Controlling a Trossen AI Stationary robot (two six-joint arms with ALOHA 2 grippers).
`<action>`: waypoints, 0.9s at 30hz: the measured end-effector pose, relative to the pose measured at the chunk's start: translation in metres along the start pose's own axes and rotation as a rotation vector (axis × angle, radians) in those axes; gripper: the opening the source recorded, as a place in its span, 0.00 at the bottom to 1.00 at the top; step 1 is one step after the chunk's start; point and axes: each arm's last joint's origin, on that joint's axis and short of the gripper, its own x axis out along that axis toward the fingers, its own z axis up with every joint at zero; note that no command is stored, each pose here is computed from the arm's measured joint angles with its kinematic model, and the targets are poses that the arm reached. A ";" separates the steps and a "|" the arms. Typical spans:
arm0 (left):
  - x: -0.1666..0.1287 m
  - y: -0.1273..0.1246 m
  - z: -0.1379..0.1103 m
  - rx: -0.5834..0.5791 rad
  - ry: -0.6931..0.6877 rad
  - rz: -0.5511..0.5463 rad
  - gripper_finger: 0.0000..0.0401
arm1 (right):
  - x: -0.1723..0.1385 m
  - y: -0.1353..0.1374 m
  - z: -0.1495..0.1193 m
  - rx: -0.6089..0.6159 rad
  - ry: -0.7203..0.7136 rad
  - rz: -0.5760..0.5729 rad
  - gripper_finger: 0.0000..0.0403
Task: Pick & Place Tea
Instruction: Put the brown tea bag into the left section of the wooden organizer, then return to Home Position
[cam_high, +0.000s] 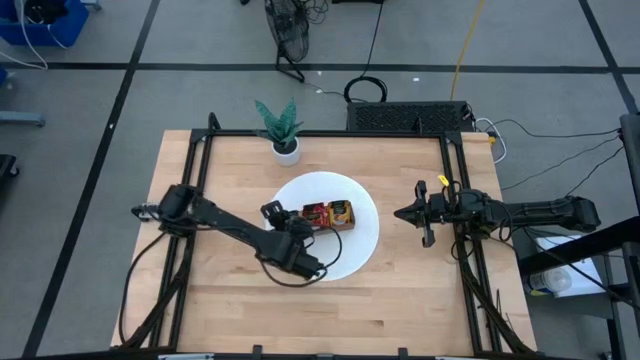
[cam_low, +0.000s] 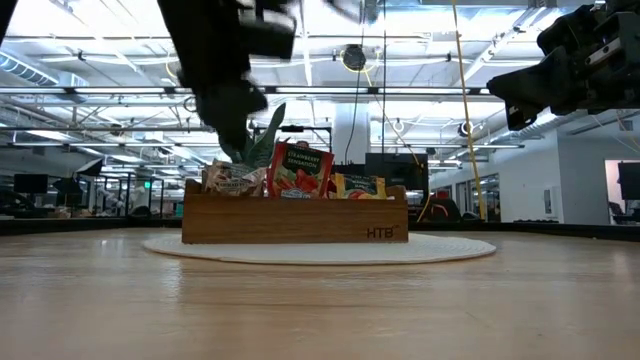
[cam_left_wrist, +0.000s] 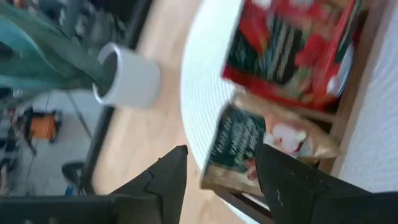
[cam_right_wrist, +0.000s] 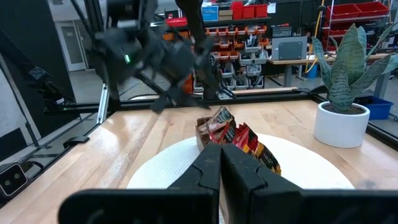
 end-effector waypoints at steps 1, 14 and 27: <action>-0.007 0.005 0.000 -0.010 -0.032 -0.005 0.48 | 0.000 0.000 0.000 0.000 0.001 0.000 0.01; -0.097 0.068 -0.041 0.023 -0.707 -0.515 0.48 | 0.000 0.000 0.000 0.000 0.001 0.000 0.01; 0.005 0.138 -0.132 -0.281 -1.102 -0.799 0.48 | 0.000 0.000 0.000 0.000 0.000 0.000 0.01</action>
